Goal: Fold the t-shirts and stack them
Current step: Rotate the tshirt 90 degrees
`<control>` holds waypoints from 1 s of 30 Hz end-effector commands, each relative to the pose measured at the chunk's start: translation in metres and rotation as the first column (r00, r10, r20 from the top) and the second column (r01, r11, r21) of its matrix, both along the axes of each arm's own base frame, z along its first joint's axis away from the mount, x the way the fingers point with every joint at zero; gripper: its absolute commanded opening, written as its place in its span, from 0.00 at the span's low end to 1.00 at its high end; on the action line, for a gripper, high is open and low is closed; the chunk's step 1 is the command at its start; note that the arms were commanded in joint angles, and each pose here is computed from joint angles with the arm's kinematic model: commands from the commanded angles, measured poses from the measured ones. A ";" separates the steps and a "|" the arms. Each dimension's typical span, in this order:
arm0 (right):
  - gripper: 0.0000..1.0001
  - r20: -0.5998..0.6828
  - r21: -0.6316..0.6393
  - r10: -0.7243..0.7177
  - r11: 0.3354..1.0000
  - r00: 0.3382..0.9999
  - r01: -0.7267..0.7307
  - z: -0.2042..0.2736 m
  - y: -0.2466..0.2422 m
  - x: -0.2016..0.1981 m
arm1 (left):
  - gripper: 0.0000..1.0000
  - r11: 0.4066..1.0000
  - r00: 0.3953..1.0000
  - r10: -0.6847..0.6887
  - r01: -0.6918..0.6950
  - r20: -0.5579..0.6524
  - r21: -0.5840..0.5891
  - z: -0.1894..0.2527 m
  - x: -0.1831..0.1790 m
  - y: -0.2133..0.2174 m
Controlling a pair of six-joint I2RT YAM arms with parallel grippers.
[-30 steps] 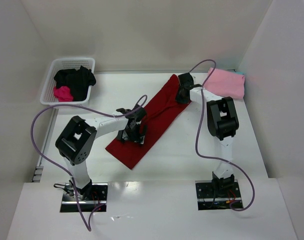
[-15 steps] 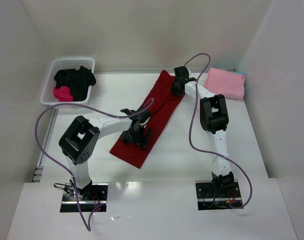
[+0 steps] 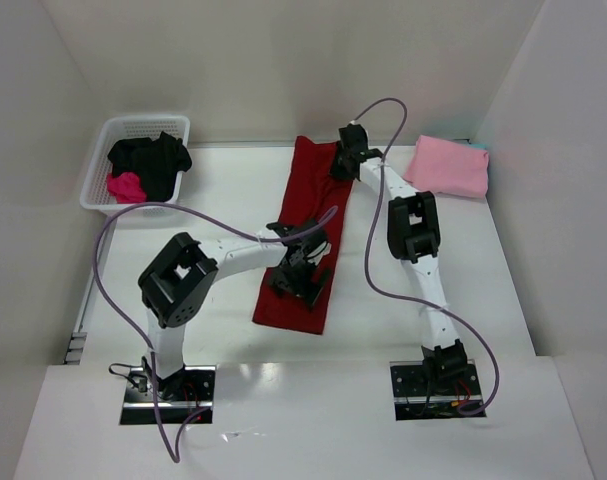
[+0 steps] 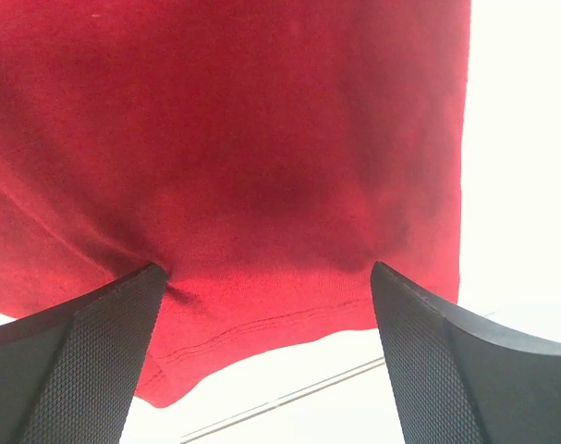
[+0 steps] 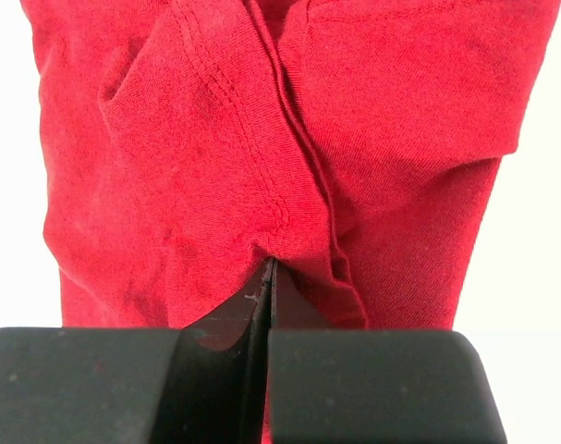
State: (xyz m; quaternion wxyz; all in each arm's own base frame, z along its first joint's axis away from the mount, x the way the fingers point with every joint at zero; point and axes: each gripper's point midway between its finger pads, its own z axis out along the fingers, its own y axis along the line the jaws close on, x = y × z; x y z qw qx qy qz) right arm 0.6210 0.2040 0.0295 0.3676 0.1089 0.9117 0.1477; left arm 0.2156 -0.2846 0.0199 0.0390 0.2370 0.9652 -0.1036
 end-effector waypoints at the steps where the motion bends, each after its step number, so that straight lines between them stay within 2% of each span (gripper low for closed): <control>1: 0.00 -0.019 0.011 0.085 0.996 0.996 -0.085 -0.012 0.023 -0.006 | 0.99 0.992 0.986 -0.042 0.022 -0.161 -0.125 -0.026 -0.039 -0.040; 5: 0.00 -0.013 0.050 0.149 0.988 0.989 -0.148 -0.011 0.039 -0.010 | 0.99 0.986 0.978 -0.075 0.044 -0.193 -0.162 -0.027 -0.066 -0.066; 9: 0.00 -0.001 0.049 0.174 0.984 0.985 -0.174 -0.006 0.047 -0.012 | 0.99 0.985 0.979 -0.050 0.016 -0.195 -0.173 -0.026 -0.079 -0.085; 14: 0.00 0.021 0.042 0.176 0.983 0.984 -0.177 0.006 0.045 -0.015 | 0.99 0.990 0.984 0.049 -0.070 -0.169 -0.121 -0.036 -0.077 -0.073; 19: 0.00 0.048 0.030 0.156 0.987 0.987 -0.158 0.027 0.028 -0.017 | 0.99 0.986 0.991 0.127 -0.131 -0.051 -0.106 -0.012 -0.059 -0.064; 28: 0.01 0.247 0.000 0.117 0.993 0.962 -0.121 0.157 -0.001 -0.030 | 0.99 0.976 0.976 0.215 -0.214 0.039 -0.048 0.018 -0.048 -0.026; 30: 0.03 0.304 0.001 0.111 0.993 0.946 -0.117 0.191 -0.009 -0.035 | 0.99 0.967 0.967 0.250 -0.246 0.052 -0.066 0.029 -0.046 -0.020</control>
